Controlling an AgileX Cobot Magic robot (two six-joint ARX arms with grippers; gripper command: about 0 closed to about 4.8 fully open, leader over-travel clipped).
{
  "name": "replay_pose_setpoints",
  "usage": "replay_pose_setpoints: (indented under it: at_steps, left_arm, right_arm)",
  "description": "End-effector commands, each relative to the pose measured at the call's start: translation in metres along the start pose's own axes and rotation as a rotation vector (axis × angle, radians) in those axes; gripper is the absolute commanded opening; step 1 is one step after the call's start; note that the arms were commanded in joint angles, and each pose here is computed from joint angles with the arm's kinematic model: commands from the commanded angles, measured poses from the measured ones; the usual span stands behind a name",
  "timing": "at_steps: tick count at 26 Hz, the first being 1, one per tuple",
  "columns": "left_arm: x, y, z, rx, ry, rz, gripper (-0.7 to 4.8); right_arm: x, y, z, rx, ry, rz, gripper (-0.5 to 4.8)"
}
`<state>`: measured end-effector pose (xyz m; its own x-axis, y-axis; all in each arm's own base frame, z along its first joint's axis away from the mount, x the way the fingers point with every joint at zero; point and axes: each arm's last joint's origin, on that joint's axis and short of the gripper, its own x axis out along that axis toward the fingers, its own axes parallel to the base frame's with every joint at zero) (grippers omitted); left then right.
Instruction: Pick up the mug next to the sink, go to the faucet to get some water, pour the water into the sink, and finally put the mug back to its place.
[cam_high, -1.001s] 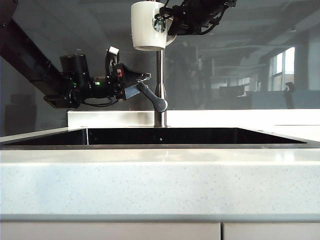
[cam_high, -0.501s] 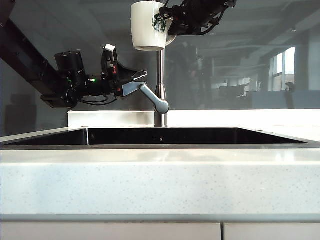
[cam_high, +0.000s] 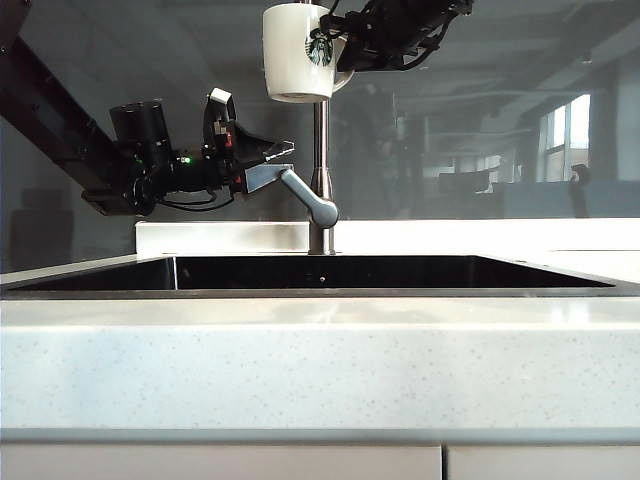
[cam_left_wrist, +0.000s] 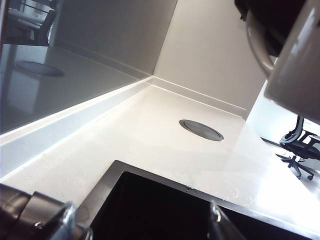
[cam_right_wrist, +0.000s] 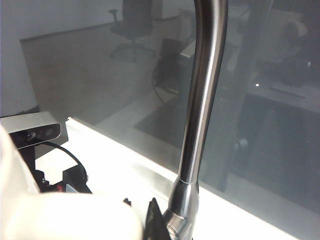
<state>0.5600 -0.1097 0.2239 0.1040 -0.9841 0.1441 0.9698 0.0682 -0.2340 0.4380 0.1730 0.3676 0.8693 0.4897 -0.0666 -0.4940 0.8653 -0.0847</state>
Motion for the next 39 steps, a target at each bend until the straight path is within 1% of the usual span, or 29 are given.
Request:
replay_pose_setpoints:
  at_steps: [1,8,11,13,15,18,22,24,28,30,31,39]
  left_arm:
    - [0.004,-0.006,0.009,0.062,0.005,-0.028,3.31]
    - [0.004,-0.006,0.009,0.067,0.005,-0.028,3.31]
    - [0.004,-0.006,0.008,0.101,0.004,-0.026,3.31]
    - [0.004,-0.005,0.007,0.137,0.004,-0.018,3.31]
    - [0.004,-0.003,0.006,0.152,0.003,-0.007,3.31]
    - [0.004,-0.002,0.006,0.144,-0.009,0.016,3.32]
    - [0.004,-0.002,0.006,0.144,-0.011,0.018,3.31]
    - [0.004,-0.002,0.006,0.160,-0.011,0.019,3.31]
    - [0.004,-0.001,0.006,0.164,-0.029,0.043,3.32]
    - [0.004,0.000,0.006,0.230,-0.047,0.076,3.31]
    - [0.004,0.001,0.006,0.243,-0.050,0.090,3.31]
    - [0.003,0.006,0.002,0.281,-0.049,0.159,3.31]
  right_arm:
    - [-0.008,0.000,0.021,-0.001,-0.107,-0.006,-0.05]
    - [-0.008,0.000,0.022,-0.001,-0.113,-0.007,-0.05]
    - [-0.008,0.000,0.022,-0.001,-0.113,-0.006,-0.05]
    - [-0.008,0.000,0.022,-0.001,-0.113,-0.006,-0.05]
    - [-0.008,0.000,0.023,-0.001,-0.114,-0.007,-0.05]
    - [-0.008,0.000,0.023,-0.002,-0.115,-0.007,-0.05]
    - [-0.008,0.000,0.023,-0.002,-0.115,-0.007,-0.05]
    - [-0.008,0.000,0.023,-0.002,-0.115,-0.007,-0.05]
    - [-0.008,-0.001,0.023,-0.002,-0.115,-0.009,-0.05]
    - [-0.008,-0.001,0.023,-0.002,-0.115,-0.009,-0.05]
    - [-0.009,-0.001,0.023,-0.002,-0.115,-0.010,-0.05]
    - [-0.010,-0.006,0.024,-0.002,-0.118,-0.020,-0.05]
